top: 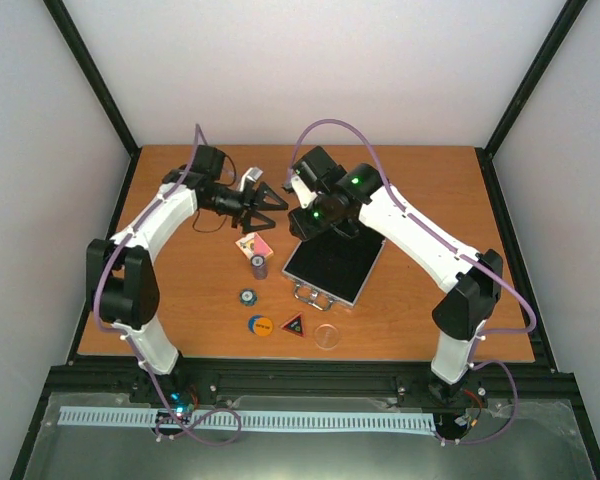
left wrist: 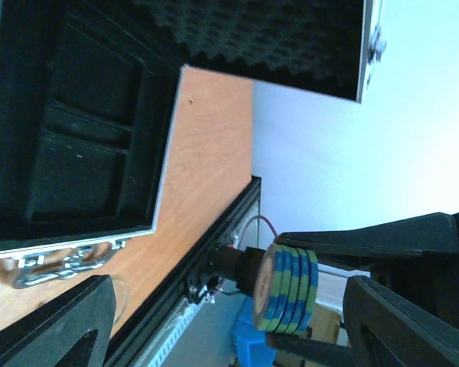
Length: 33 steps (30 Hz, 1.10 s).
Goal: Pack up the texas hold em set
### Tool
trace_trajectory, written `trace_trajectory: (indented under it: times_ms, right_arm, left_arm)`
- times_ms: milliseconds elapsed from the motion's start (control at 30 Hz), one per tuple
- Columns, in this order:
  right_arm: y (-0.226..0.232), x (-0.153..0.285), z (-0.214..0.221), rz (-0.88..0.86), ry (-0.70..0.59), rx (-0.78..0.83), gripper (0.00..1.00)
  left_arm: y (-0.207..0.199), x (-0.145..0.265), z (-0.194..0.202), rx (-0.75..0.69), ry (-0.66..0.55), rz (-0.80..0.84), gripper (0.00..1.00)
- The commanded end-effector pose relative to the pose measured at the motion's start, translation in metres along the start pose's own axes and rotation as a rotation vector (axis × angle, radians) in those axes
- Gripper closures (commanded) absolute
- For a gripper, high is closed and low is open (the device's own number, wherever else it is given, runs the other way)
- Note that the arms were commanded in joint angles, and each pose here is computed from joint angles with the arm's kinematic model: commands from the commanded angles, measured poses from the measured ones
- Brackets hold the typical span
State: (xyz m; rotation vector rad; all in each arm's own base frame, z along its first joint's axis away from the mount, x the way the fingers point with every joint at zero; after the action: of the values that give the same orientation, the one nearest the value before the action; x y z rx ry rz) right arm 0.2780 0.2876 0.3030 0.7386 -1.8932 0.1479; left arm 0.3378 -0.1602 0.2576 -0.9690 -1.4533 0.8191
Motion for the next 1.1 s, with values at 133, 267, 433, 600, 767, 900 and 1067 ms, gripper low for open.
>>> trace_trajectory:
  times_ms: [133, 267, 433, 600, 767, 900, 1067]
  right_arm:
    - [0.005, 0.02, -0.001, -0.034, -0.038, 0.055, 0.97]
    - [0.004, 0.021, -0.001, -0.017, -0.04, 0.07, 0.97]
    - [0.004, 0.019, -0.001, -0.02, -0.033, 0.075, 0.97]
    - [0.004, 0.019, -0.001, -0.02, -0.03, 0.081, 0.97]
    - [0.004, 0.019, -0.001, -0.018, -0.013, 0.087, 0.97]
    - [0.003, 0.021, 0.001, -0.012, -0.006, 0.093, 0.97]
    - [0.005, 0.022, 0.003, -0.025, 0.012, 0.1, 0.97]
  left_arm:
    - [-0.024, -0.03, 0.002, -0.052, 0.116, 0.13, 0.19]
    - [-0.026, -0.029, 0.004, -0.056, 0.124, 0.154, 0.21]
    - [-0.025, -0.029, 0.008, -0.059, 0.128, 0.171, 0.24]
    - [-0.024, -0.03, 0.009, -0.074, 0.126, 0.18, 0.26]
    - [-0.029, -0.029, 0.013, -0.101, 0.144, 0.219, 0.28]
    - [-0.028, -0.034, 0.017, -0.12, 0.164, 0.248, 0.29]
    - [-0.031, -0.046, 0.018, -0.162, 0.205, 0.282, 0.29]
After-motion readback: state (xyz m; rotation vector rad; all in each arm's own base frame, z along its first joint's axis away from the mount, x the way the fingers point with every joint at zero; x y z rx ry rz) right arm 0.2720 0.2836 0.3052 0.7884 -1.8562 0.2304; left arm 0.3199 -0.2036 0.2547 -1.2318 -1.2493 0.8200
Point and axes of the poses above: each gripper's point midway between its finger pads, its own x axis back along the fingers, its own y axis along the line the jaws close on, z = x × y, the point moved 8 cm from there along x, back along the fingers, and after that the axes turned 6 degrees about -x, right-handed, at the moved point
